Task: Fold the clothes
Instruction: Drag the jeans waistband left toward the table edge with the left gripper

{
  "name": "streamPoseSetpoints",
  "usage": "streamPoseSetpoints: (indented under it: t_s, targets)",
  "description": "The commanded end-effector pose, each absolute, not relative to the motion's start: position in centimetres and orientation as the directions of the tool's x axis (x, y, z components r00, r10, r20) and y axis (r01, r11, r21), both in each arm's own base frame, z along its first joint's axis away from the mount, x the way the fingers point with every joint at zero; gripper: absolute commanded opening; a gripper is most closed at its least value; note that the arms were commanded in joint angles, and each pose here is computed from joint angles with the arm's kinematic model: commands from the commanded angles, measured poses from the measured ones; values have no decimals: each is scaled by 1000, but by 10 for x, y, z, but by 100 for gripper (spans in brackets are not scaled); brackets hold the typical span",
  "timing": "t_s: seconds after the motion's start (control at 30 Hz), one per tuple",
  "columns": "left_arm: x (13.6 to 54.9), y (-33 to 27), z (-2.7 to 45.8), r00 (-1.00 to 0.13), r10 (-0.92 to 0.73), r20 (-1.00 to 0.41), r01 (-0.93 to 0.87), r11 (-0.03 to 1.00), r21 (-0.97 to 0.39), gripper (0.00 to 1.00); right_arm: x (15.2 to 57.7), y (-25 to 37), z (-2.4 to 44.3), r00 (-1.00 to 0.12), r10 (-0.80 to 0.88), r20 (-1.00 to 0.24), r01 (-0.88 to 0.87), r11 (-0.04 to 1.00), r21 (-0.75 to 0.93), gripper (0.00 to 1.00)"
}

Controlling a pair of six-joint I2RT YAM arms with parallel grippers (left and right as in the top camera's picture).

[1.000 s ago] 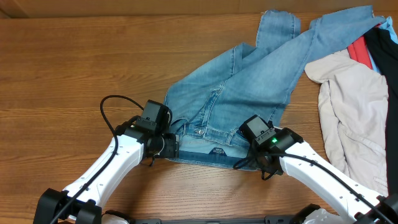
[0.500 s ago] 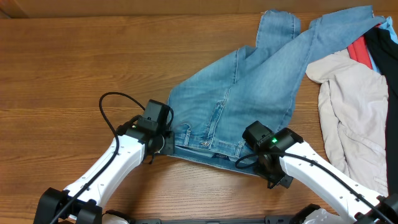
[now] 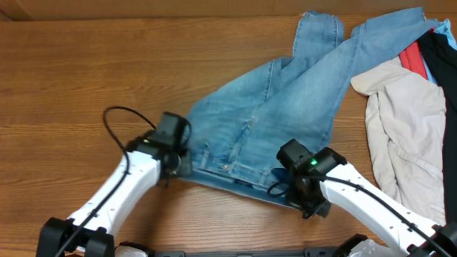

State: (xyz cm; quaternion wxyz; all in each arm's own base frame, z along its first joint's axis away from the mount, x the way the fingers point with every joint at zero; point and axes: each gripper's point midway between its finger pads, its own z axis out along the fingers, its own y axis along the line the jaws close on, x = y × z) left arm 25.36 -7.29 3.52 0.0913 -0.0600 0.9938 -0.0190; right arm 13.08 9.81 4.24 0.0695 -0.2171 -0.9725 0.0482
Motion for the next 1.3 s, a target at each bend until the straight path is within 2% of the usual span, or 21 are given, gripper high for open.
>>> streamPoseSetpoints:
  t_s: [0.0,0.13,0.27,0.4,0.43,0.5,0.6,0.7,0.8,0.93,1.17,1.27]
  targets:
    - [310,-16,77,-897,-238,-373,-273,961,42,4,136,117,51,-984,163,76,162,987,-17,6]
    - [350,15,112,-827,-254,-501,-305,952,21,4,148,141,72,-998,47,-44,43,995,95,12]
    - [373,70,149,-713,-322,-622,-440,897,40,4,155,145,88,-990,46,-133,25,988,155,18]
    - [382,136,196,-563,-434,-704,-582,812,-35,7,159,142,100,-979,56,-194,22,984,175,25]
    - [383,149,206,-531,-457,-714,-597,800,-67,18,160,141,101,-977,58,-203,22,985,174,26]
    - [384,165,226,-475,-516,-713,-595,785,-171,100,161,139,102,-975,59,-213,23,985,168,27]
    - [380,158,231,-499,-567,-655,-540,795,-277,100,163,138,102,-972,62,-226,26,987,158,29]
    - [366,132,212,-587,-603,-540,-512,793,-329,100,167,135,103,-967,65,-245,30,989,145,32]
    - [341,92,181,-693,-622,-363,-510,780,-362,100,170,132,103,-963,67,-261,35,991,128,33]
    - [314,49,142,-786,-583,-208,-505,798,-329,100,174,127,104,-956,71,-285,42,994,104,33]
    - [265,5,65,-796,-605,-1,-580,764,-283,100,176,126,104,-952,75,-296,48,994,98,33]
    - [249,2,44,-782,-622,44,-610,748,-263,100,176,126,104,-952,75,-296,48,994,98,34]
